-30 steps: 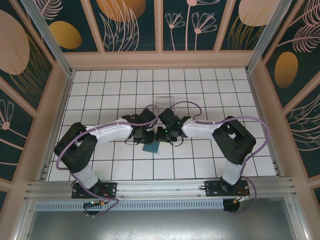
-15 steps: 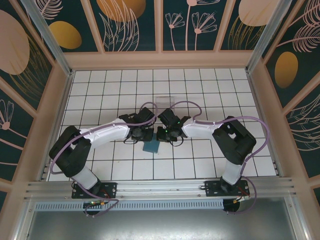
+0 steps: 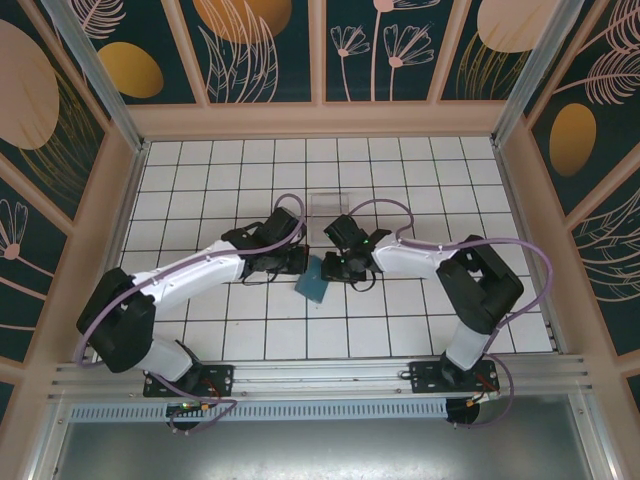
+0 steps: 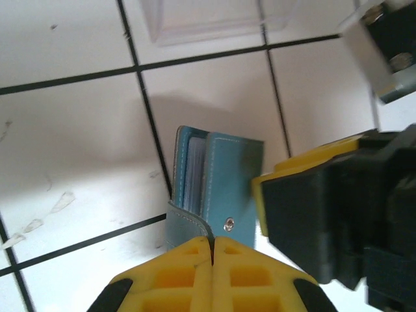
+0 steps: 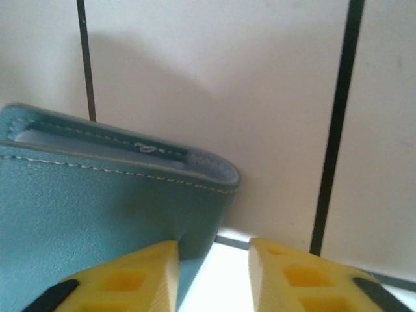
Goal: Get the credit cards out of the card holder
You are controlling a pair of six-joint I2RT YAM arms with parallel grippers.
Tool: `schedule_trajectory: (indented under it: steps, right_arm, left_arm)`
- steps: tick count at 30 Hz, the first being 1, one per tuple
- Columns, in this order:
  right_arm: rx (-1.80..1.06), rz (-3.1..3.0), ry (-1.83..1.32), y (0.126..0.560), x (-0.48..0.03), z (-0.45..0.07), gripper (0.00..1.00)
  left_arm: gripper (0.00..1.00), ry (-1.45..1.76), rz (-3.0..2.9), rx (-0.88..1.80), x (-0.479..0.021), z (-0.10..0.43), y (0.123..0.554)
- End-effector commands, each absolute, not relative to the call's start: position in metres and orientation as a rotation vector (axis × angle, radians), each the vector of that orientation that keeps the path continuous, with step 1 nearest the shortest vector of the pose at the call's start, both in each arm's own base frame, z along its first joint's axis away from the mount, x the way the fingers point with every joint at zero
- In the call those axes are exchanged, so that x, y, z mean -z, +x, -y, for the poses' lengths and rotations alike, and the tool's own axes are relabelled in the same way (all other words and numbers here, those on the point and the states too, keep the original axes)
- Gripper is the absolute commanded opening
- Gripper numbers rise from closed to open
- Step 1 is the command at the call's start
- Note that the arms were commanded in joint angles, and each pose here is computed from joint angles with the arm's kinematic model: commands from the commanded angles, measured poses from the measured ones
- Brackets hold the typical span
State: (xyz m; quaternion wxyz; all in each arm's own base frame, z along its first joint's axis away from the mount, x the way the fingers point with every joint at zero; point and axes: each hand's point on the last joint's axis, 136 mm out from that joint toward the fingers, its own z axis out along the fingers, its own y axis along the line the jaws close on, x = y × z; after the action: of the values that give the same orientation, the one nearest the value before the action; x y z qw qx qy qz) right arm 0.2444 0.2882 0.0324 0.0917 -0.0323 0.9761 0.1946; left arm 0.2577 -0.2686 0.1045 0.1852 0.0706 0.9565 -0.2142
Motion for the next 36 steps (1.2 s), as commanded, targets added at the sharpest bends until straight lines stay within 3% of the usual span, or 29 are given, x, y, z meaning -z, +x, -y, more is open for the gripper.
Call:
schedule_trajectory:
  steps: [1,11,13,15,22,36]
  right_arm:
    - [-0.545,-2.892,-0.053,0.24,-0.044,-0.278,0.41]
    - [-0.776,-2.846,0.004,0.233,-0.072,-0.297,0.67]
    - [-0.841,-2.85,-0.007,0.228,-0.073,-0.305,0.81]
    - [-0.865,-2.858,-0.006,0.225,-0.071,-0.308,0.84]
    - [-0.832,-2.894,0.018,0.222,-0.054,-0.306,0.84]
    - [-0.666,-2.891,0.071,0.218,-0.057,-0.272,0.81]
  left_arm:
    - [0.01,0.122,-2.673,0.711,-0.109,0.272,0.254]
    - [0.01,0.067,-2.628,0.853,-0.12,0.278,0.247]
    - [0.0,0.056,-2.623,0.853,-0.121,0.276,0.246]
    - [0.0,0.043,-2.611,0.866,-0.122,0.275,0.246]
    - [0.0,0.036,-2.61,0.872,-0.122,0.274,0.244]
    - [0.01,0.034,-2.675,0.637,-0.096,0.247,0.249]
